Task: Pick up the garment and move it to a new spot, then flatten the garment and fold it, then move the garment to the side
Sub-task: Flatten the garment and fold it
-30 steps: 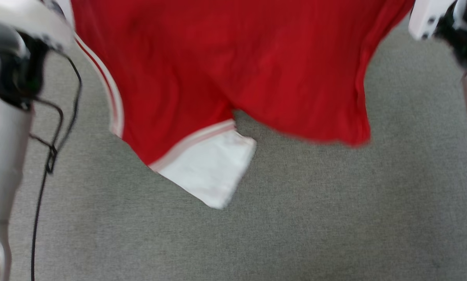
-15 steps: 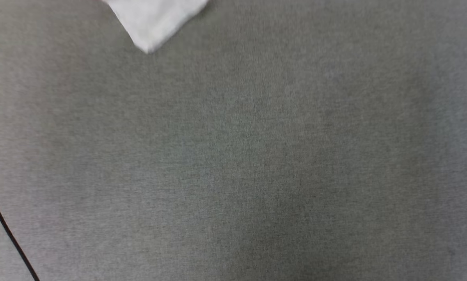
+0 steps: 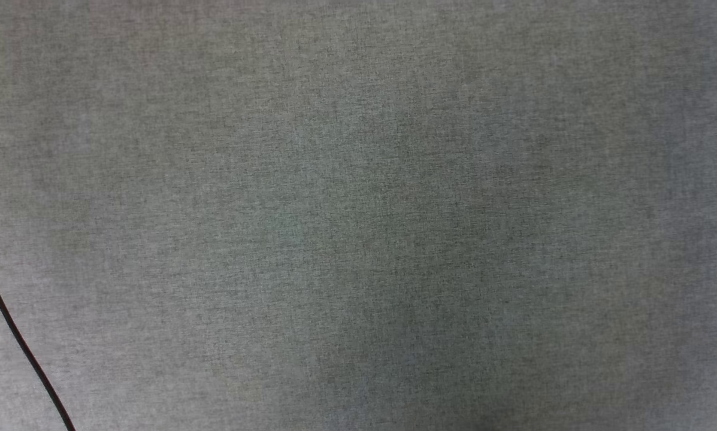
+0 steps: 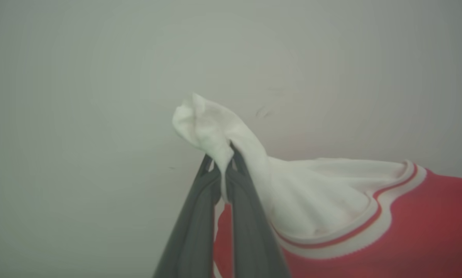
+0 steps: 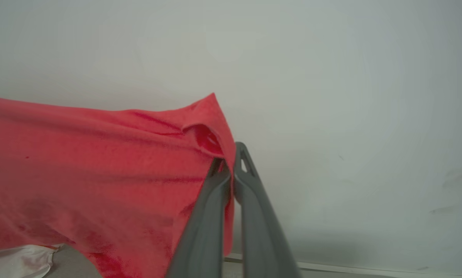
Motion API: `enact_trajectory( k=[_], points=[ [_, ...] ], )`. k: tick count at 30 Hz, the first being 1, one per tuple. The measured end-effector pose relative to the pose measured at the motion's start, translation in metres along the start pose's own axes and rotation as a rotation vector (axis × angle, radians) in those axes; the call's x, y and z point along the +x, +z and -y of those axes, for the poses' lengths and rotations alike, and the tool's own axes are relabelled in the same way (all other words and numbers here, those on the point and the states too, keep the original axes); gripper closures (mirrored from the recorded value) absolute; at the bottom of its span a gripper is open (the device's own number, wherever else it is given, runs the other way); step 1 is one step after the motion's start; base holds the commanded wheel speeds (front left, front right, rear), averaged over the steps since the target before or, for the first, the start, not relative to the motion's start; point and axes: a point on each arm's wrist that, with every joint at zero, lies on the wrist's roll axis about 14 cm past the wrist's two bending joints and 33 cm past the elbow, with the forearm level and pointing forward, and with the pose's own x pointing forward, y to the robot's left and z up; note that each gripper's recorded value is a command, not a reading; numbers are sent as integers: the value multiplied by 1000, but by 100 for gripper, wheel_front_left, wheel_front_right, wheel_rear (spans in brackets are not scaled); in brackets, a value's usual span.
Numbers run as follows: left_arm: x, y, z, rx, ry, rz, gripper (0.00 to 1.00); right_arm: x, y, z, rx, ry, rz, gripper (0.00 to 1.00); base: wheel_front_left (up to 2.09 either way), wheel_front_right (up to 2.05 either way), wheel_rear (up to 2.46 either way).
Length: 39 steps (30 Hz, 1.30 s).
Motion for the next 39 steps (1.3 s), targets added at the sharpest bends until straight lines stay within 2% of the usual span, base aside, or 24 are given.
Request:
enact_trajectory(
  k=[6,10,14,22,30,39],
  points=[
    [-23,-45,-15,-21,41,-116,100,-9,-49,-18,13,41,-109,100,0,0,0],
    [-54,-72,-10,-56,33,-190,100,-32,-85,-29,29,75,-204,100,0,0,0],
    [-103,-100,-8,-67,24,-288,100,-68,-119,-34,65,94,-293,100,0,0,0],
    [-218,-127,-7,-117,31,-439,100,-161,-163,-30,129,98,-404,100,0,0,0],
    [-317,-118,-4,-146,73,-502,100,-249,-172,-24,182,89,-429,100,0,0,0],
    [-414,-98,-5,-162,165,-532,100,-333,-170,-20,153,102,-459,100,0,0,0]
  ],
)
